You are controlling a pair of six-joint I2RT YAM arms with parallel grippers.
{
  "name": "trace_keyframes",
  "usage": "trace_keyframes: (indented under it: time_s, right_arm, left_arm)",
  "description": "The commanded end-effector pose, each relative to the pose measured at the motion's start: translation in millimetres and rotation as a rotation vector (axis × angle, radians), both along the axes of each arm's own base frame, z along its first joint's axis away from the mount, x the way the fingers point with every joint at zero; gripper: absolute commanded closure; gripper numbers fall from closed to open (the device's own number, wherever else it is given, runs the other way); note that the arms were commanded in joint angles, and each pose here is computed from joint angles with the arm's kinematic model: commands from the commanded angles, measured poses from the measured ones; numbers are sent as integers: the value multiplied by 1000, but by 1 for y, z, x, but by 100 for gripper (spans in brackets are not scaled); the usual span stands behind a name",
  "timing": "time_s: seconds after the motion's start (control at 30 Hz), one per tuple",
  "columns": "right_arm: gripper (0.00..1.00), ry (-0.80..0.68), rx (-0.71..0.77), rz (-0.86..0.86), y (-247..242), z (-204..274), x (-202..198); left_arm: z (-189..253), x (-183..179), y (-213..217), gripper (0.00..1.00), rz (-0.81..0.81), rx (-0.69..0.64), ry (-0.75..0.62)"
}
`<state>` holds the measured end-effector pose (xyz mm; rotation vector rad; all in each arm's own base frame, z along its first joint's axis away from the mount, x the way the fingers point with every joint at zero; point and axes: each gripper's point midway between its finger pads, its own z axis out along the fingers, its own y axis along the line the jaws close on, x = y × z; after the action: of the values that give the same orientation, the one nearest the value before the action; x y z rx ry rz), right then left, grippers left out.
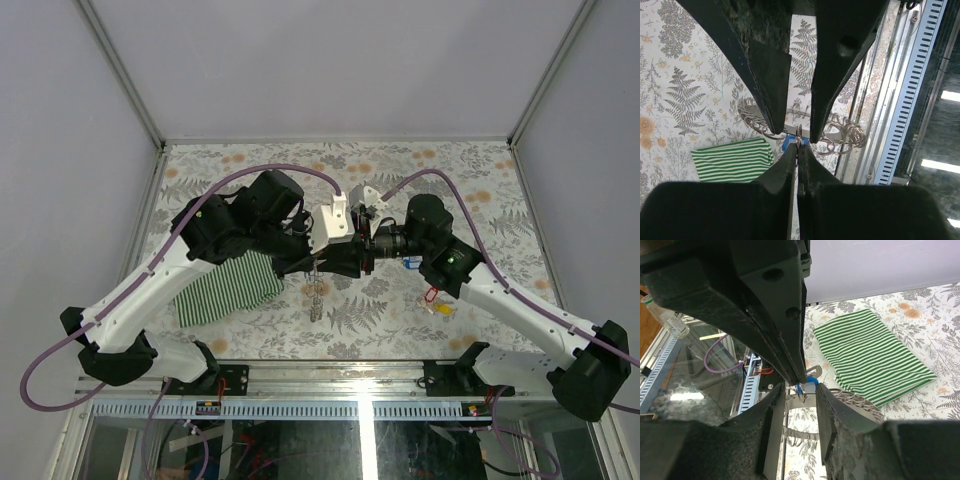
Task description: Put the keys on the keyring
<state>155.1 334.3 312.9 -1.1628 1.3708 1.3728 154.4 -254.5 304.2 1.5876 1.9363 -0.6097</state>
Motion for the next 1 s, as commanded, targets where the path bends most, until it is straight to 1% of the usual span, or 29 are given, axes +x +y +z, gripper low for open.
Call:
trace_keyframes:
  time_s: [0.0, 0.17, 0.3, 0.43, 0.47, 0.57, 0.73, 0.77, 0.9, 0.97]
  right_arm:
    - [65, -35, 36, 48, 6, 10, -6]
    - [70, -31, 26, 57, 8, 6, -5]
    - [78, -31, 24, 61, 9, 6, -6]
    - [83, -34, 26, 65, 11, 7, -7]
    - [85, -32, 25, 66, 11, 7, -7]
    - [99, -32, 24, 76, 11, 7, -8]
    - [100, -62, 41, 70, 8, 13, -11]
    - [100, -74, 52, 58, 6, 17, -11]
    - [100, -121, 100, 48, -1, 37, -17]
    - [100, -141, 123, 47, -4, 48, -20]
  left_arm:
    - [16, -4, -3, 100, -33, -51, -36]
    - [17, -5, -3, 100, -38, -56, -38]
    - [17, -5, -4, 100, -40, -57, -37]
    - [18, -5, -4, 100, -40, -59, -39]
    - [18, -5, -4, 100, -40, -60, -38]
    - [20, -5, -4, 100, -38, -66, -46]
    - [23, -5, -4, 100, -42, -85, -62]
    - [25, -5, -5, 98, -44, -99, -71]
    - [40, -8, -5, 78, -52, -183, -118]
    - [49, -7, -5, 71, -36, -235, -155]
